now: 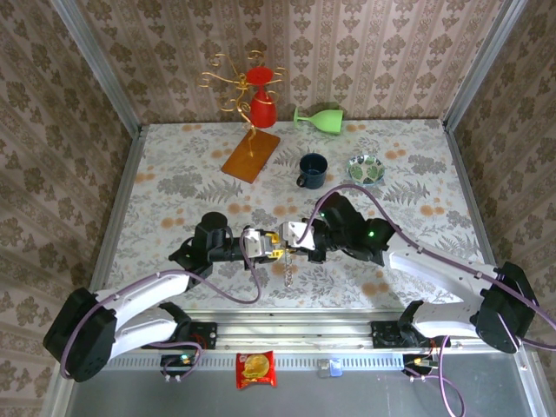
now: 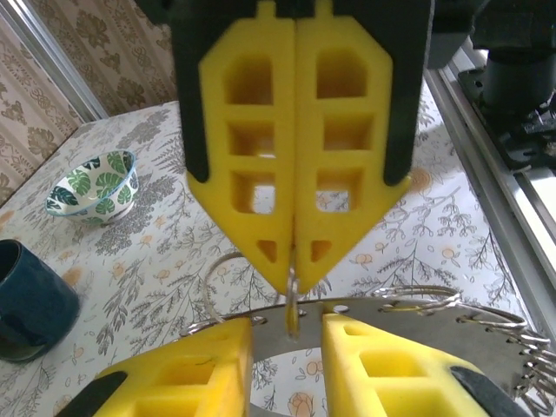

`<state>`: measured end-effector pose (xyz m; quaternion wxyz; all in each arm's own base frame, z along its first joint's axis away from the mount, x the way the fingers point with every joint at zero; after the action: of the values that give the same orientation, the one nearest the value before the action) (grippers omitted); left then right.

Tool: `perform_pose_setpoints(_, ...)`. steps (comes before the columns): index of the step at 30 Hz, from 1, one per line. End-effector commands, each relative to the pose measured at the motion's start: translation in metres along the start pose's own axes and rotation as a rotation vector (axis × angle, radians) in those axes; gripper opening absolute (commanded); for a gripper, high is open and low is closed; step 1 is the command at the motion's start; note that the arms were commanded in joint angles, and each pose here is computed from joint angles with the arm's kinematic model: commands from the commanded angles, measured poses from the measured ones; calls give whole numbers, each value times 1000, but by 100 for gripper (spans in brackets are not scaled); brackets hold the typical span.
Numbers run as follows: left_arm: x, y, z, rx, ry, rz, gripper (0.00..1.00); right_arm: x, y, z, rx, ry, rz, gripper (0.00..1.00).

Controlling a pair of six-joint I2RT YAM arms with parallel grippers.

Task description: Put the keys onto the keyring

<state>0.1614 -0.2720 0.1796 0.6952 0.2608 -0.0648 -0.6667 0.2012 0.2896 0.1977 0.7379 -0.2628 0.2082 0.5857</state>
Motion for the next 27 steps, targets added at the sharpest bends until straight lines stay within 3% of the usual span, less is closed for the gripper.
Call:
perform_pose_setpoints(1,-1,4,11,50,0,-8,25,-2,-1,1,-63,71,-12,0)
perform_pose_setpoints(10,0,3,16,57,-7,-19,22,4,-5,5,-104,171,-33,0)
perform_pose_setpoints(17,2,6,19,68,-14,-21,5,6,2,12,-99,147,-11,0)
perform_pose_setpoints(19,1,7,20,73,-15,-13,0,1,1,15,-62,89,-23,10)
perform_pose_setpoints(23,0,5,21,72,-37,-2,0,-20,-7,19,67,-106,-28,29)
perform_pose_setpoints(27,-1,2,25,89,-82,-5,0,-31,-2,15,101,-223,-2,32)
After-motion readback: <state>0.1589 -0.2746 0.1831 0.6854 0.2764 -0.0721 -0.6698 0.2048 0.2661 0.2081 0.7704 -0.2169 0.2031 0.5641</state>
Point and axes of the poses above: each hand's point on the last joint's axis, 136 mm out from that joint toward the fingers, its own x axis out along the fingers, its own y axis along the line the jaws close on, z = x × y, the point moved 2 cm from there along -x, back along the fingers, and after that the axes turned 10 degrees about x, right-handed, at the moved point
